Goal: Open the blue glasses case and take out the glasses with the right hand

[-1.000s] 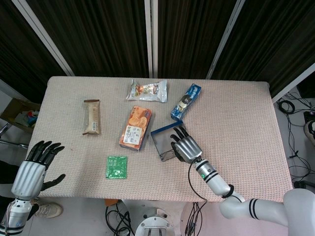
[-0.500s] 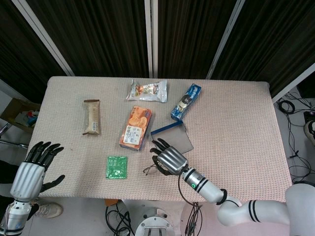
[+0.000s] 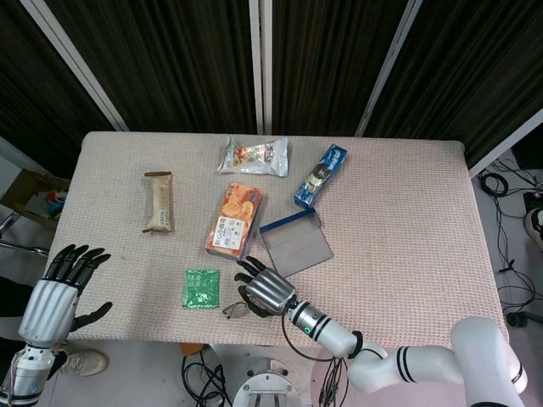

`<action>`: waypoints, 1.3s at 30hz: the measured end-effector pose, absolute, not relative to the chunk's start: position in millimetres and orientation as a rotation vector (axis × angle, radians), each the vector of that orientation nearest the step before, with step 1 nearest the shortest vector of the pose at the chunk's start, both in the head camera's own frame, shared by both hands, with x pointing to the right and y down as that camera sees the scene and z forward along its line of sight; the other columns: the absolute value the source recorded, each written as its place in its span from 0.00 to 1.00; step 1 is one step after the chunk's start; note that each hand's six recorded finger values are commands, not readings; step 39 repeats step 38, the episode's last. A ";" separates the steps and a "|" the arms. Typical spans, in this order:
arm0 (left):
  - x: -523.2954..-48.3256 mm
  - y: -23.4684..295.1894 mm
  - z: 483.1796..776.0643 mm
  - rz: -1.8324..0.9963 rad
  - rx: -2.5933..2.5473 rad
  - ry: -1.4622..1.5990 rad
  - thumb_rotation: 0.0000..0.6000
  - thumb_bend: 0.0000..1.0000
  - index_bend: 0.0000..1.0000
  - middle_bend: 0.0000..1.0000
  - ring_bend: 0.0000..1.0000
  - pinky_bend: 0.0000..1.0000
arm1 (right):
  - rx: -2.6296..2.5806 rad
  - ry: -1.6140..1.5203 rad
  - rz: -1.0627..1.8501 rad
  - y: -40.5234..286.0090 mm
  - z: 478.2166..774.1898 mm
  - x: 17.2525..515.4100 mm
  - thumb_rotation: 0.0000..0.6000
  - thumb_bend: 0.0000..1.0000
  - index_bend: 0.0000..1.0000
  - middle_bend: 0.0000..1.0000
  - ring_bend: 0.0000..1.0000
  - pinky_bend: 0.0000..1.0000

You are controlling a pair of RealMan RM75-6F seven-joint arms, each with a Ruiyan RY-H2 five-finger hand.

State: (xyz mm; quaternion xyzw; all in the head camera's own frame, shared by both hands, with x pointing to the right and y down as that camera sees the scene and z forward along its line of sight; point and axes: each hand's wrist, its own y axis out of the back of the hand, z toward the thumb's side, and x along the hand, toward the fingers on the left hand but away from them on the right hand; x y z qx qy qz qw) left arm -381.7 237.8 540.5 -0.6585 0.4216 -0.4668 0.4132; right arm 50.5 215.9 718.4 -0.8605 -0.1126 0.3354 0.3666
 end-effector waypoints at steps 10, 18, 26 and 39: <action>-383.8 235.7 541.4 -1.180 -1.653 1.054 1.00 0.05 0.19 0.19 0.12 0.12 | -2.043 -0.330 0.892 189.9 702.2 77.1 1.00 0.37 0.08 0.12 0.00 0.00; -392.5 228.8 543.4 -1.209 -1.637 1.052 1.00 0.05 0.19 0.19 0.12 0.12 | -1.820 -0.556 1.060 134.7 658.4 179.1 1.00 0.42 0.08 0.11 0.00 0.00; -415.0 219.3 548.9 -1.314 -1.590 1.057 1.00 0.05 0.19 0.19 0.12 0.12 | -1.635 -0.815 1.306 133.8 600.0 326.7 1.00 0.44 0.02 0.06 0.00 0.00; -447.0 249.6 547.6 -1.480 -1.527 1.099 1.00 0.05 0.19 0.19 0.12 0.12 | -1.546 -1.085 1.439 224.8 549.1 444.0 1.00 0.46 0.00 0.04 0.00 0.00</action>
